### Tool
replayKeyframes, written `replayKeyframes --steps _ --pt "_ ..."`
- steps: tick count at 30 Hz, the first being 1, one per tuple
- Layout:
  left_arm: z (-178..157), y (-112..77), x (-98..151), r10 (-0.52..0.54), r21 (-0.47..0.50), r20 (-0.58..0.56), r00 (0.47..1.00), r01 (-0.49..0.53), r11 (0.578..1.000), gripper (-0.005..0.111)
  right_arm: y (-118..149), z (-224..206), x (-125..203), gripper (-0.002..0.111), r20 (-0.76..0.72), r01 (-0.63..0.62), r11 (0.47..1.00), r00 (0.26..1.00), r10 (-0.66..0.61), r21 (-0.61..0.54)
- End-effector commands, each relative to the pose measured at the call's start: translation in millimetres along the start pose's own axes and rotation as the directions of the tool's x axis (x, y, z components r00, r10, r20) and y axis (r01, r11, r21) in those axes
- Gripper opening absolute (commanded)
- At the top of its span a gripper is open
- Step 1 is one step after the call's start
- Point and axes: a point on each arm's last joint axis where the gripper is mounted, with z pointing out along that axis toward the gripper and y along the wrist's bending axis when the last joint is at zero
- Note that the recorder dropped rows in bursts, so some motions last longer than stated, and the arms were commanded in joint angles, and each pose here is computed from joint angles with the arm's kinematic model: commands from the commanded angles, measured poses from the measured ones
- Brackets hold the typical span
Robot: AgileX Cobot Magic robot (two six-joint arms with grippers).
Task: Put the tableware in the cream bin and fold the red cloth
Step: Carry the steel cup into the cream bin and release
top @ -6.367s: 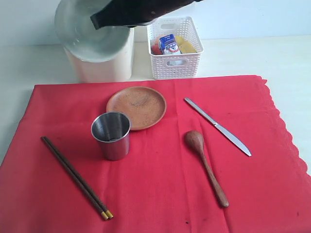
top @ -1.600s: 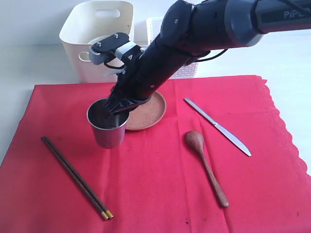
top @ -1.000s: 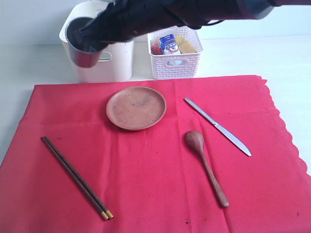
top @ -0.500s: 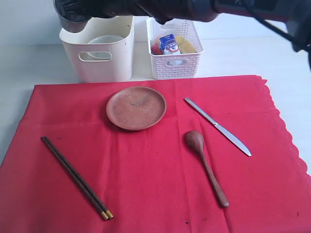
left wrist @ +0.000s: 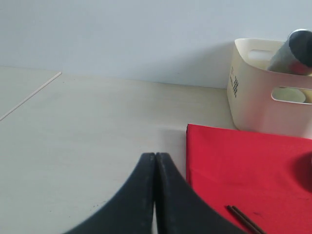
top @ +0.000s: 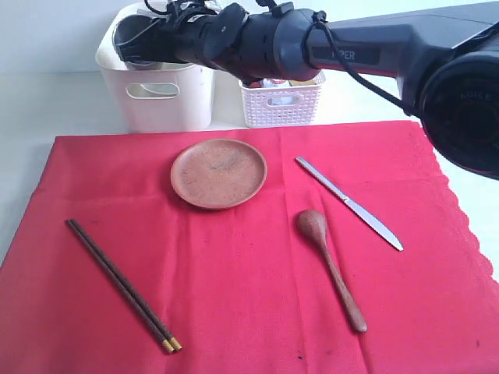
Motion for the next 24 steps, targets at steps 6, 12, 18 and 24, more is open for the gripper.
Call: replayKeyframes --steps 6,12,18,24 --pt "0 0.1 0 -0.006 -0.003 0.002 1.0 0.006 1.0 0.002 1 -1 -7 0.057 0.026 0.01 1.0 1.0 -0.01 0.007" --pt "0 0.1 0 -0.006 -0.003 0.002 1.0 0.006 1.0 0.002 11 -18 -25 0.059 -0.036 0.018 0.994 0.999 -0.022 -0.112" --pt "0 0.1 0 -0.006 -0.003 0.002 1.0 0.006 1.0 0.002 22 -52 -65 0.057 -0.032 0.086 0.973 0.995 -0.095 -0.214" --pt "0 0.1 0 -0.006 -0.003 0.002 1.0 0.006 1.0 0.002 28 -94 -93 0.053 -0.076 0.314 0.896 0.933 -0.353 -0.313"
